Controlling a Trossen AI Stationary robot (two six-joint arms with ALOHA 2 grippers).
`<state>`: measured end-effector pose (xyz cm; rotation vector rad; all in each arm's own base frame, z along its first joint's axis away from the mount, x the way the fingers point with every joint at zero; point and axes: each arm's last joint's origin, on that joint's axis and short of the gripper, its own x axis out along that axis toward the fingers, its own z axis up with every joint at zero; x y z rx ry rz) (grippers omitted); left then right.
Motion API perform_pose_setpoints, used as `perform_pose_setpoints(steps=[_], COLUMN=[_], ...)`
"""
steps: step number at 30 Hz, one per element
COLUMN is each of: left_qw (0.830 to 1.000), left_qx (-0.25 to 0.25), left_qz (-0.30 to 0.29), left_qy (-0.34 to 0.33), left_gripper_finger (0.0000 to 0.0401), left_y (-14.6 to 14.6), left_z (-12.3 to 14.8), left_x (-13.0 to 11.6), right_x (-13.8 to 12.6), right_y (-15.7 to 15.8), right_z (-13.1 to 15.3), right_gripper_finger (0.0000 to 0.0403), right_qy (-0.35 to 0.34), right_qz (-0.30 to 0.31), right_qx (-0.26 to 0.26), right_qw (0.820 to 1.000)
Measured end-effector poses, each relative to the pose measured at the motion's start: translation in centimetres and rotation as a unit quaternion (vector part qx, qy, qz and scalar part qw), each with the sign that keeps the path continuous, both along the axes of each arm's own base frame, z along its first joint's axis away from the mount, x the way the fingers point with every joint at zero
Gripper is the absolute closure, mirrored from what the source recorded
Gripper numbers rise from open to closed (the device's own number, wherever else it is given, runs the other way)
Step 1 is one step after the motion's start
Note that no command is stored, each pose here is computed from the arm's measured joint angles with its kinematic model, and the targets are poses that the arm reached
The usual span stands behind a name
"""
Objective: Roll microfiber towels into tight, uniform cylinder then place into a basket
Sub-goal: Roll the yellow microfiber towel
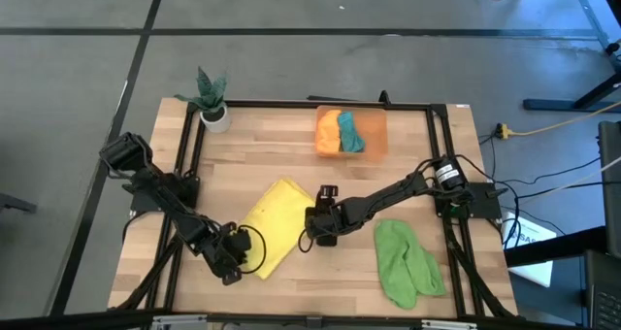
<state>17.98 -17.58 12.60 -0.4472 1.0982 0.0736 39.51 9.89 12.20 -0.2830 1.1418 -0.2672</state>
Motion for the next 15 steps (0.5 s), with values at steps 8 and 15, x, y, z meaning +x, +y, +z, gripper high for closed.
perform_pose_setpoints(steps=[8,15], left_qw=[0.999,0.995], left_qx=[0.002,0.022], left_qz=[-0.033,-0.089], left_qy=[-0.019,-0.039], left_gripper_finger=[0.0325,0.0325], left_y=[-0.5,-1.3], left_z=[0.3,2.7], left_x=[0.5,1.3], right_x=[-0.1,0.5], right_y=[-0.1,1.1], right_z=[0.2,3.1], right_gripper_finger=[0.0257,0.0257], right_qy=[-0.003,-0.012], right_qz=[0.0,0.01], right_qx=[-0.025,-0.02], right_qw=[1.0,1.0])
